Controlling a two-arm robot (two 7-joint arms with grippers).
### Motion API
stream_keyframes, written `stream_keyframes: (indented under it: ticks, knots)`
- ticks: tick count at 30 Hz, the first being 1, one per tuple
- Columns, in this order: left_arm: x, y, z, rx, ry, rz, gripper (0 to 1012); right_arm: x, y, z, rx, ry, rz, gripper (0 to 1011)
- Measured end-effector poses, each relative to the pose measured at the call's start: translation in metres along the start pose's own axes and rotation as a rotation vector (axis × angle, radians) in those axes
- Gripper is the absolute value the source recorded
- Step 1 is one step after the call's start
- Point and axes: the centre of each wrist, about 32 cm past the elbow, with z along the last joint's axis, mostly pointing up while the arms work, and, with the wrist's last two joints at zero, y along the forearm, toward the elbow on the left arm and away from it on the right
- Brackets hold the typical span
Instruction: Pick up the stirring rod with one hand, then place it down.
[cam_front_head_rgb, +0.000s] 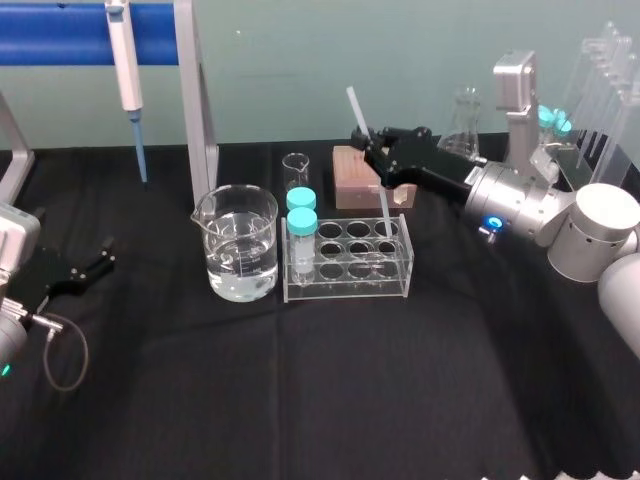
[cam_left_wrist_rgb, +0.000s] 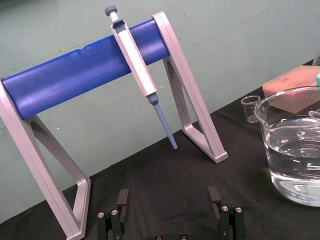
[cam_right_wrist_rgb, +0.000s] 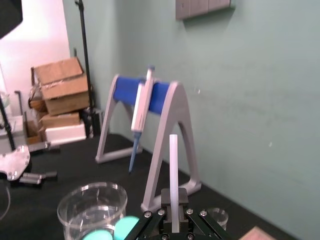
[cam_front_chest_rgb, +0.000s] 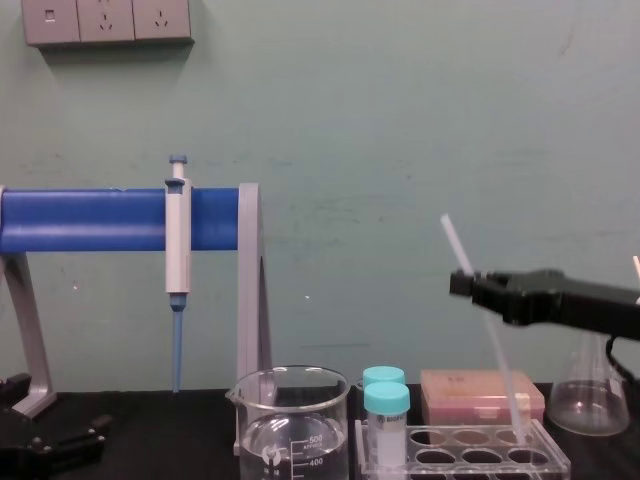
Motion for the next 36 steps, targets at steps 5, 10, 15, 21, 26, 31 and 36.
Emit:
stream_keyframes:
  ticks: [5, 10, 15, 21, 26, 31, 36]
  knots:
    - [0.0, 0.0, 0.0, 0.0, 0.0, 0.0, 1000, -0.0117, -0.007, 0.014, 0.059, -0.063, -0.03, 72]
    - [0.0, 0.0, 0.0, 0.0, 0.0, 0.0, 1000, -0.0266, -0.015, 0.019, 0.116, -0.168, -0.065, 72]
    - [0.0, 0.0, 0.0, 0.0, 0.0, 0.0, 1000, -0.0404, -0.024, 0.018, 0.147, -0.246, -0.1, 72]
    - [0.0, 0.0, 0.0, 0.0, 0.0, 0.0, 1000, -0.0554, -0.035, 0.008, 0.168, -0.293, -0.142, 72]
    - [0.0, 0.0, 0.0, 0.0, 0.0, 0.0, 1000, -0.0689, -0.046, -0.006, 0.2, -0.307, -0.2, 72]
    - [0.0, 0.0, 0.0, 0.0, 0.0, 0.0, 1000, -0.081, -0.054, -0.019, 0.228, -0.295, -0.262, 72]
    - [0.0, 0.0, 0.0, 0.0, 0.0, 0.0, 1000, -0.0899, -0.059, -0.03, 0.243, -0.28, -0.311, 72]
